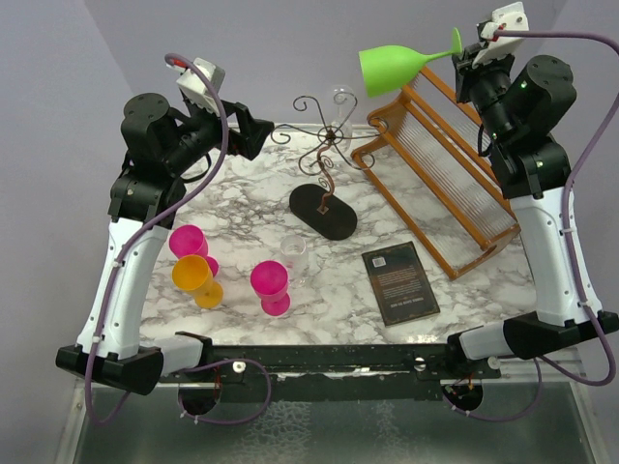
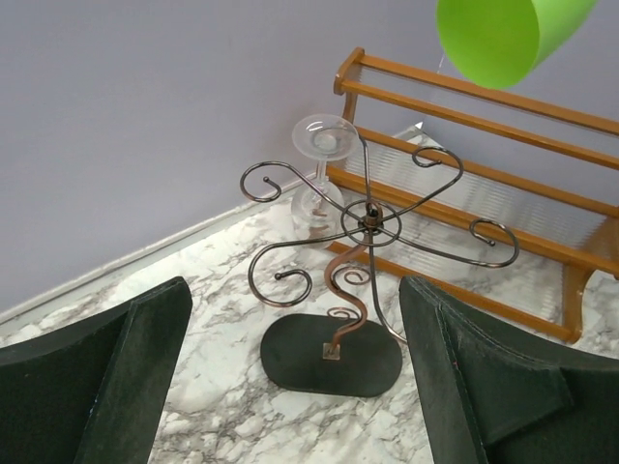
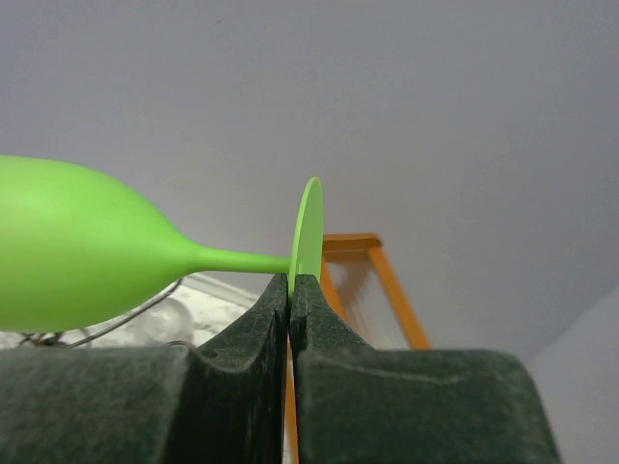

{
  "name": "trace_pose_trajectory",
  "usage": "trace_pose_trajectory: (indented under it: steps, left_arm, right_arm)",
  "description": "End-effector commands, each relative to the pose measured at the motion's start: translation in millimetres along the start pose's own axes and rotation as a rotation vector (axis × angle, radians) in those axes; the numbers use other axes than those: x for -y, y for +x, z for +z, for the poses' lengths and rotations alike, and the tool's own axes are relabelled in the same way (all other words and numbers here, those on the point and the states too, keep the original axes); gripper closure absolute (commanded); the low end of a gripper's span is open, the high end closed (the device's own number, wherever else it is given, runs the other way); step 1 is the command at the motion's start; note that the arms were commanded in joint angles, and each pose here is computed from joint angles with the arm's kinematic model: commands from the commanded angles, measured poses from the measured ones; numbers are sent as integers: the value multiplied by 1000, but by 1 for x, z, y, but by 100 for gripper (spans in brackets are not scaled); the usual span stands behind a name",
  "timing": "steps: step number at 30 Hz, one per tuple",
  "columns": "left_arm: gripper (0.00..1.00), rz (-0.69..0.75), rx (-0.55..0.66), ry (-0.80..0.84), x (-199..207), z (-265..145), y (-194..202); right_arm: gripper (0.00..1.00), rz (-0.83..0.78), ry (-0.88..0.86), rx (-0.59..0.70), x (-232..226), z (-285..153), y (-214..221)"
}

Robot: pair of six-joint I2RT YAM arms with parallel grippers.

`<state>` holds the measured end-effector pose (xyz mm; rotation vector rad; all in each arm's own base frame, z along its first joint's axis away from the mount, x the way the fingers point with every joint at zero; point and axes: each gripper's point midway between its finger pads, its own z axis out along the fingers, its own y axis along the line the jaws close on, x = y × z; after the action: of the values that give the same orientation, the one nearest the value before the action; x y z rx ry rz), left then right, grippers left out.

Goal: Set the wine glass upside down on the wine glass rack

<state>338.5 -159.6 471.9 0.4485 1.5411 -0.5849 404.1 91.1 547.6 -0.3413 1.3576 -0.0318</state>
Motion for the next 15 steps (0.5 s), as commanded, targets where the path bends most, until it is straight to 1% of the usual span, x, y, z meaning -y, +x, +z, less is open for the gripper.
trace_pose_trajectory:
  steps: [1, 5, 9, 11, 15]
  left_arm:
    - [8, 55, 19, -44, -6, -9, -5]
    - [8, 59, 18, -46, -7, -9, -4]
    - [8, 65, 15, -49, -8, -8, -4]
    - [8, 66, 12, -51, -8, -8, -3]
    - [8, 68, 12, -49, -9, -6, -3]
  right_arm:
    - [99, -214, 178, -2, 45, -11, -16]
    - [99, -353, 234, -42, 59, -18, -9]
    - [99, -455, 267, -77, 68, -30, -3]
    - [99, -531, 229, -96, 63, -34, 5]
    - [99, -662, 141, -149, 51, -37, 34]
